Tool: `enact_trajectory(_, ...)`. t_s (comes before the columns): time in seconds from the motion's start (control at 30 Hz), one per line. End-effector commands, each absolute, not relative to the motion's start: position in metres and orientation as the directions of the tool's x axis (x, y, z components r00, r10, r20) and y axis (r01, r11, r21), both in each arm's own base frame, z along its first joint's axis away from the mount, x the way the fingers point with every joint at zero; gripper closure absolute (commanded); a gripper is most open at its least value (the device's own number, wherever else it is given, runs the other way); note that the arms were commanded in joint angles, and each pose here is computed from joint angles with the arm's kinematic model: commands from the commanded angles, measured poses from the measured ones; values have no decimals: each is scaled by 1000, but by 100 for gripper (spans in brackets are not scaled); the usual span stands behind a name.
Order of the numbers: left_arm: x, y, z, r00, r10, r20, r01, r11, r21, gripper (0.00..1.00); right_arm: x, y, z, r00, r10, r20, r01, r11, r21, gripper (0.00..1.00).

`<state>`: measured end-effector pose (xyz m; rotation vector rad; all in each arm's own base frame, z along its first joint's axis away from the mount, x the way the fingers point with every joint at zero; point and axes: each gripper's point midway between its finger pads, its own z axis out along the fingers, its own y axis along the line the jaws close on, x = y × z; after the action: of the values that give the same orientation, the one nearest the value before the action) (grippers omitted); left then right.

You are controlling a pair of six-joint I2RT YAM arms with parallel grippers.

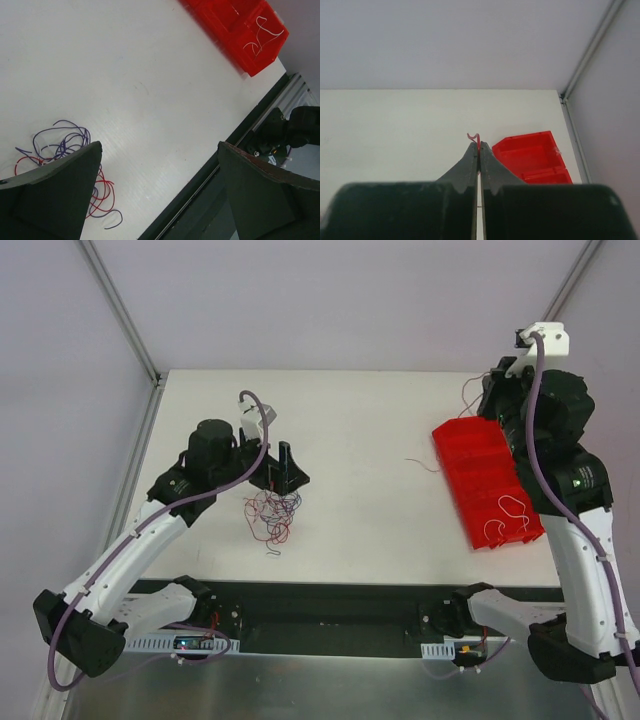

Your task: Untangle the cables

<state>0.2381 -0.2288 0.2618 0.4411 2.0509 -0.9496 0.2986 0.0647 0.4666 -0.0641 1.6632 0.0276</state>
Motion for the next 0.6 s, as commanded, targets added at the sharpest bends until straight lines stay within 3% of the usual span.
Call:
enact_trajectory(0.0,224,-224,264,-577,44,-815,644,638,-422,1,311,43,456,-115,43,-992,-26,999,46,100)
enact_trajectory(0.57,212,-218,260,-531,99,-841,667,661,-343,1,330,-15,377,-232,113,-966,115,989,88,100)
